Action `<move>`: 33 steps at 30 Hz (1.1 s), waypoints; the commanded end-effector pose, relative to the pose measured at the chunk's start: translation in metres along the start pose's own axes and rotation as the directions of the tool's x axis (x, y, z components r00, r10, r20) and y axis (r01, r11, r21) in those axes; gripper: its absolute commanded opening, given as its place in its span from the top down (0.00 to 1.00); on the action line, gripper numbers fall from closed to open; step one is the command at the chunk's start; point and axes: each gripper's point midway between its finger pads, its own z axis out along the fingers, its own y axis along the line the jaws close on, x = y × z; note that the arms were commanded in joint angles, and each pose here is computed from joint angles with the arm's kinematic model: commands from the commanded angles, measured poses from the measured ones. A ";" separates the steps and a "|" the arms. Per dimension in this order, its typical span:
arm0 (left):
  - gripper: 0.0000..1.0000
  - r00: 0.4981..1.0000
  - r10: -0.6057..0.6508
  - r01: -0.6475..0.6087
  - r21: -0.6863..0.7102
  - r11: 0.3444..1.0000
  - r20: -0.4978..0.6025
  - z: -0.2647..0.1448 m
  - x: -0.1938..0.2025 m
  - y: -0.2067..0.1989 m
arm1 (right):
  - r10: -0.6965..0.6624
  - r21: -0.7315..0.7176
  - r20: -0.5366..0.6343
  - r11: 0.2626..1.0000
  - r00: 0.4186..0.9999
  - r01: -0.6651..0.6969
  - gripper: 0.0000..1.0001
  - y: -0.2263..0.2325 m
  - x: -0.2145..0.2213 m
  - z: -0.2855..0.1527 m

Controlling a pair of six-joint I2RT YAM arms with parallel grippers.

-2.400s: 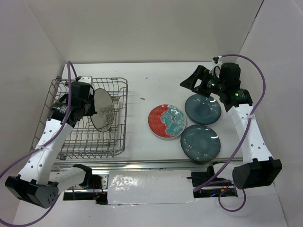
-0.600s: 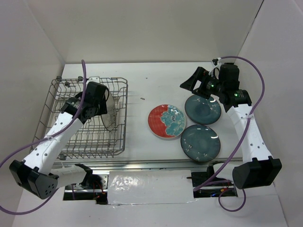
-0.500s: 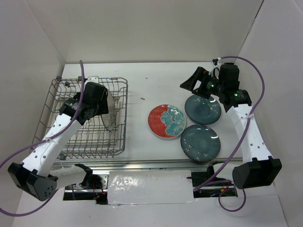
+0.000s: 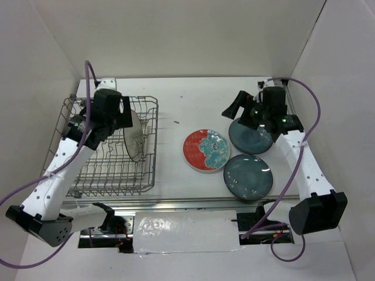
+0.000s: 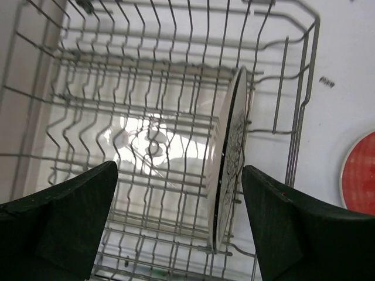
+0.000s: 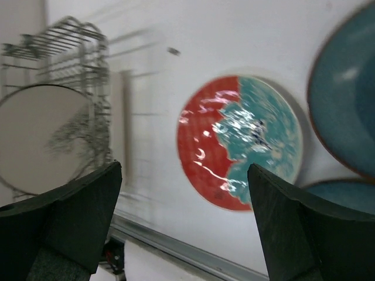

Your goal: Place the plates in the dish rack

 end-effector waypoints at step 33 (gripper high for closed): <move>0.01 0.989 0.039 -0.129 0.698 0.705 0.142 -0.074 -0.107 -0.150 | 0.115 0.289 -0.170 0.955 0.979 -0.062 0.25 -0.114 0.106 0.068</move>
